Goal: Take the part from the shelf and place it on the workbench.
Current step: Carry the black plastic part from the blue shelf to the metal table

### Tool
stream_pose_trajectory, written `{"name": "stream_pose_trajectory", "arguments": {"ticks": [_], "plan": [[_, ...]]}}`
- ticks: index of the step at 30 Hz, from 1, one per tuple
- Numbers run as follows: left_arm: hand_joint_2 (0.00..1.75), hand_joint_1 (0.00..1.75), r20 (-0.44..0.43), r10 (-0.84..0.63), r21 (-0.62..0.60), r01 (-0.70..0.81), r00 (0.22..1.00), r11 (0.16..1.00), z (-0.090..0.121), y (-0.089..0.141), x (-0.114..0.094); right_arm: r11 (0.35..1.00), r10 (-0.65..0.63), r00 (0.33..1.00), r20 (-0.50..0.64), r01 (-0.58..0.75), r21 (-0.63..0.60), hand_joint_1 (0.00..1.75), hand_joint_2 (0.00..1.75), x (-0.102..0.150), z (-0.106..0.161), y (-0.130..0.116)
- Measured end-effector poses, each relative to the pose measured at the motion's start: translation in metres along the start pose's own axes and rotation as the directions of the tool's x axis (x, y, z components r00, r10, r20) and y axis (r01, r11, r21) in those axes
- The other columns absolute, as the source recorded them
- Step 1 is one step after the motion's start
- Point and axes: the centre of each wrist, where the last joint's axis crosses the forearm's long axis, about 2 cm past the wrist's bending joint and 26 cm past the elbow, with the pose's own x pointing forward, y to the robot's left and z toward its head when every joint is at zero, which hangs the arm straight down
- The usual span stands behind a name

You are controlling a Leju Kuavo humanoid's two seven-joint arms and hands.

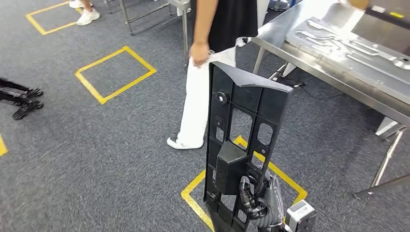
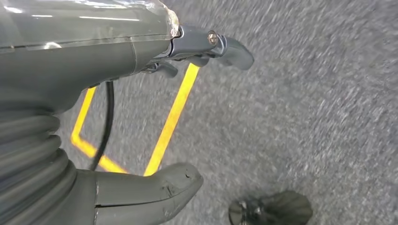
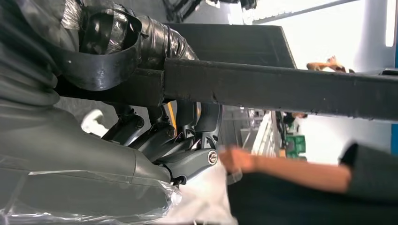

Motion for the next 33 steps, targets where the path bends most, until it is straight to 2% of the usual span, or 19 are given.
{"name": "stream_pose_trajectory", "arguments": {"ticks": [28,33], "plan": [[1.75,0.00,0.016,-0.001,-0.034,0.002,1.000,0.999,-0.0035,-0.0045,0.0055,0.999,0.035,0.999,-0.018,-0.035,0.008,1.75,1.75,0.0000,-0.0028,0.0006],[1.75,0.00,0.011,0.006,-0.048,-0.006,1.000,0.999,-0.0015,-0.0059,0.0013,0.999,0.040,0.999,-0.012,-0.040,0.011,1.75,1.75,0.0002,-0.0053,0.0004]]}}
